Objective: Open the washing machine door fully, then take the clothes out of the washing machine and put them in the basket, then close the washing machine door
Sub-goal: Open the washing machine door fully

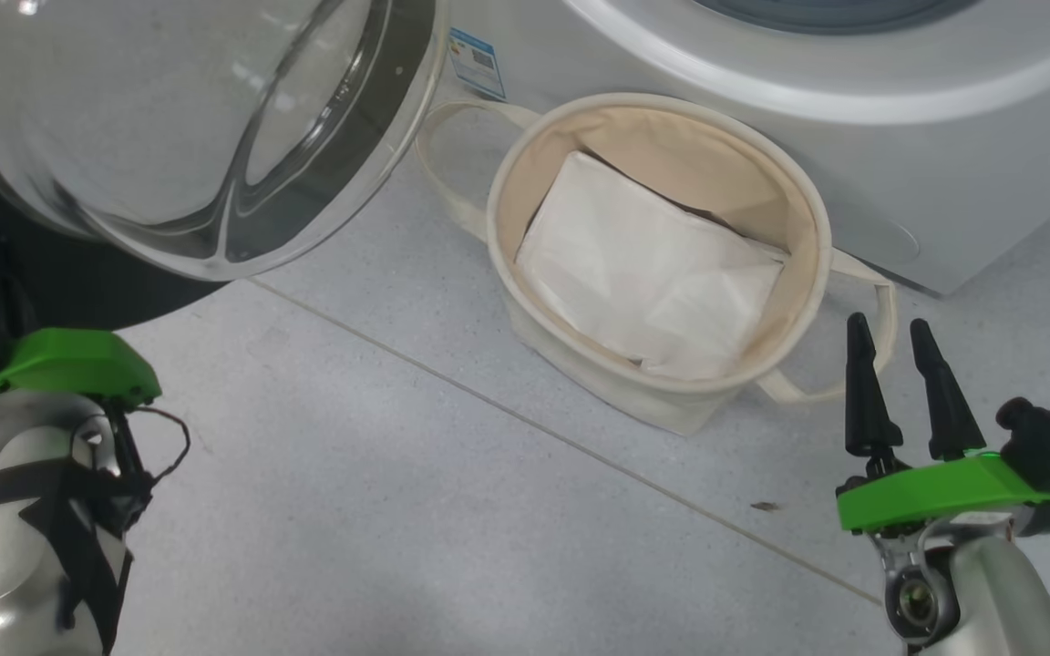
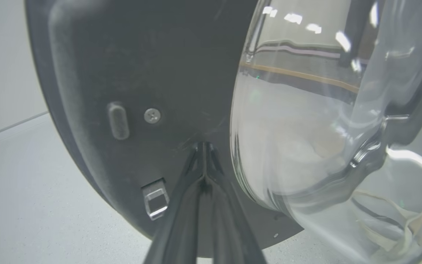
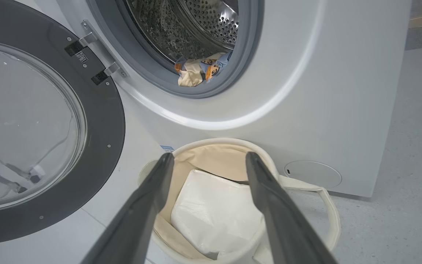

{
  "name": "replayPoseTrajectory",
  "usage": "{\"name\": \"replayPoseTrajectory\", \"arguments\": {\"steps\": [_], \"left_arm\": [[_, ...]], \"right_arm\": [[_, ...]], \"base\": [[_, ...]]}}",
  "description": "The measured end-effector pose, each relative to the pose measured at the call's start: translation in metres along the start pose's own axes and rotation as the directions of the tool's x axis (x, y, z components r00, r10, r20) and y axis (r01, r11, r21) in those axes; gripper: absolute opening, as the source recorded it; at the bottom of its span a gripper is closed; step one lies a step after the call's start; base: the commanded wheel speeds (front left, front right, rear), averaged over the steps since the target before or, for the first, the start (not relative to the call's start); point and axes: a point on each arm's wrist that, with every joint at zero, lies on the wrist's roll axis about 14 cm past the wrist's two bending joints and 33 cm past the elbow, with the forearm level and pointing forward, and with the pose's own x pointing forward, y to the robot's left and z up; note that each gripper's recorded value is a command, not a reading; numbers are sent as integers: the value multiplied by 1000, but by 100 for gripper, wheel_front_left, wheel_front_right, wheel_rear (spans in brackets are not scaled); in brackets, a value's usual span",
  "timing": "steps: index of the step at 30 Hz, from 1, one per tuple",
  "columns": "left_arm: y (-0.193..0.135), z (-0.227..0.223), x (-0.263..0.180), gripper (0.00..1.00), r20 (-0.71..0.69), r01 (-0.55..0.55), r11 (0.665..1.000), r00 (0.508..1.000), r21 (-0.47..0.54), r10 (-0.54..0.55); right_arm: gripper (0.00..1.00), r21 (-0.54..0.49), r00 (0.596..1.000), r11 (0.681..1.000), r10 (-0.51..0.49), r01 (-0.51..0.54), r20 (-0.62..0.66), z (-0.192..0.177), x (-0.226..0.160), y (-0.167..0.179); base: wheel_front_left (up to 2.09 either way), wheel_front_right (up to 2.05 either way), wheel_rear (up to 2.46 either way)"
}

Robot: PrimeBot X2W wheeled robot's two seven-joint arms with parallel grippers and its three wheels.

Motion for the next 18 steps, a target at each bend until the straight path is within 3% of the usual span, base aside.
{"name": "replayPoseTrajectory", "arguments": {"steps": [7, 18], "left_arm": [[-22, 9, -7, 0, 39, 51, 999, 998, -11, -51], [-56, 30, -70, 0, 137, 235, 972, 964, -30, -228]], "right_arm": [[100, -11, 1000, 1000, -7, 7, 27, 12, -2, -2], [100, 0, 994, 1000, -13, 13, 110, 54, -34, 10]], "base": [[0, 0, 0], [0, 0, 0]]}}
